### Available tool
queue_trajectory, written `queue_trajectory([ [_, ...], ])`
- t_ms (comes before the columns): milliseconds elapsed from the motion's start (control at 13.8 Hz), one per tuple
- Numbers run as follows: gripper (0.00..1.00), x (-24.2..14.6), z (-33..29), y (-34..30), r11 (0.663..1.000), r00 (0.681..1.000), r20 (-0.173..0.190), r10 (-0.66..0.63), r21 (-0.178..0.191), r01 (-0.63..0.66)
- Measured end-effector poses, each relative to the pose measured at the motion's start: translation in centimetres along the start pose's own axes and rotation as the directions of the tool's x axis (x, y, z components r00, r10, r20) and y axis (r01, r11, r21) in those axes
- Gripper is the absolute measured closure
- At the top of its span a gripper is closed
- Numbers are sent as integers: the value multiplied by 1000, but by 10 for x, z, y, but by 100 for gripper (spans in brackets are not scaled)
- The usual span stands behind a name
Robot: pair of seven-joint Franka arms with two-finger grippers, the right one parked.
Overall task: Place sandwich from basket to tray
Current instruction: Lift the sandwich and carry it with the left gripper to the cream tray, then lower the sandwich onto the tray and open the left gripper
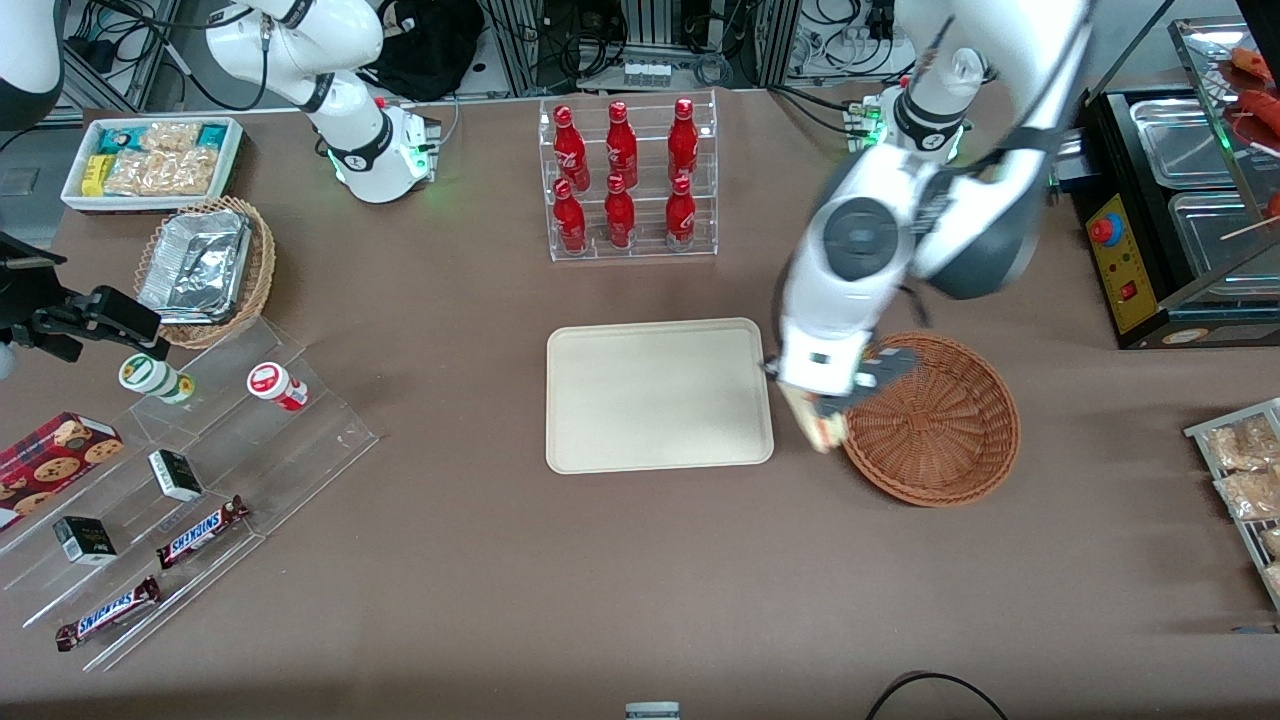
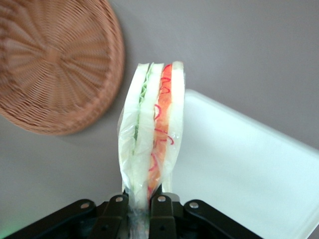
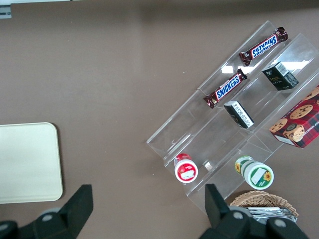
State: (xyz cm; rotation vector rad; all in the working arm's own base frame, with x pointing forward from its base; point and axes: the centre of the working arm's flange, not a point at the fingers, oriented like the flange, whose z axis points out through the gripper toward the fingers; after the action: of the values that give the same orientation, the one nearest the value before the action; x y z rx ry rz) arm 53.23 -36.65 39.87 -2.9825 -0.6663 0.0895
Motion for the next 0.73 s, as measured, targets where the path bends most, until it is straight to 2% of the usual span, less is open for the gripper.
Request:
queue_trajectory([
  [145,86,-36,36,39,995,995,-18,95,-14,-95],
  [291,86,-65,77,69,985,986,-21,166,-33,-167],
  [509,86,-91,118,89,969,969,-14,247,-29,-247],
  [727,86,-109,132,103,949,951,-36,308,-51,-310],
])
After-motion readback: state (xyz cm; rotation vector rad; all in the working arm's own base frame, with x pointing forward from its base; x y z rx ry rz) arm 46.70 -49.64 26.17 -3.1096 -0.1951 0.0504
